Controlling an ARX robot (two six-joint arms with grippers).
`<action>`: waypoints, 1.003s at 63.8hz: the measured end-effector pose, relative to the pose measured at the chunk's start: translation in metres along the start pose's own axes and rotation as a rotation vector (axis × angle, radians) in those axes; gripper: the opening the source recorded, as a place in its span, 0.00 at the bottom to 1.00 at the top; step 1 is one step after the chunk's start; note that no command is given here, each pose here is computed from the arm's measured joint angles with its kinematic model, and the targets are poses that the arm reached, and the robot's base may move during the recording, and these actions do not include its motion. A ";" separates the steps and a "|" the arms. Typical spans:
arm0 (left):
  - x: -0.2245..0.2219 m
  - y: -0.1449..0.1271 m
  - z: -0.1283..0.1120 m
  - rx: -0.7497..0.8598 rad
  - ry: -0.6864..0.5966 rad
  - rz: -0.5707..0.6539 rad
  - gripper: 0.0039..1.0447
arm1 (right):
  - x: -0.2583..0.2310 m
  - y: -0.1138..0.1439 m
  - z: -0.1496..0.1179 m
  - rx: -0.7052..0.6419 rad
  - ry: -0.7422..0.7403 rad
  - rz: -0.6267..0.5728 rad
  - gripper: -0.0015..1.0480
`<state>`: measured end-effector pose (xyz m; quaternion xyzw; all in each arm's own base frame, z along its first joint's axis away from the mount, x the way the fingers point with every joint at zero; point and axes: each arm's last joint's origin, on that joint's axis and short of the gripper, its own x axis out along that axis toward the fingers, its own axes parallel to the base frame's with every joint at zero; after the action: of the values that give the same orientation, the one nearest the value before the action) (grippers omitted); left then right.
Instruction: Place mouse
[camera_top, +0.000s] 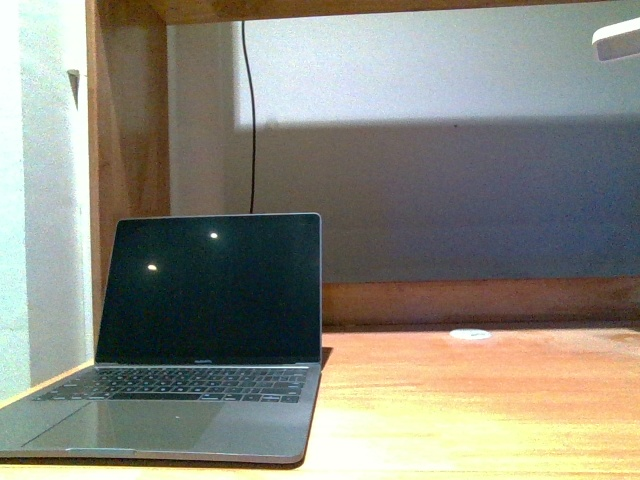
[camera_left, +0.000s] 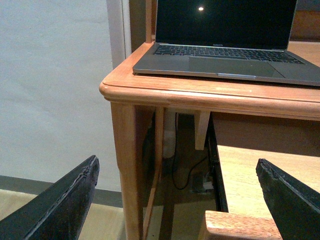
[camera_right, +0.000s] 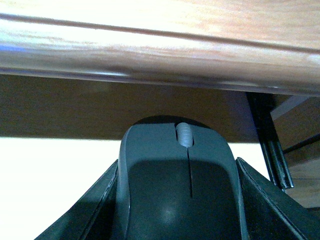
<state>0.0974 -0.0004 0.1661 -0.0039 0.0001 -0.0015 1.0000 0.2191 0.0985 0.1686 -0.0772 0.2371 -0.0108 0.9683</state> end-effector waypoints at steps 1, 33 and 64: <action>0.000 0.000 0.000 0.000 0.000 0.000 0.93 | -0.001 -0.001 0.001 0.002 -0.003 -0.001 0.56; 0.000 0.000 0.000 0.000 0.000 0.000 0.93 | -0.049 -0.028 0.055 0.093 -0.167 -0.005 0.56; 0.000 0.000 0.000 0.000 0.000 0.000 0.93 | -0.015 0.064 0.133 -0.013 -0.224 0.059 0.56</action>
<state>0.0974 -0.0004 0.1661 -0.0039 0.0001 -0.0015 1.0000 0.2657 0.1813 0.2820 -0.0772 0.1299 0.0278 0.9881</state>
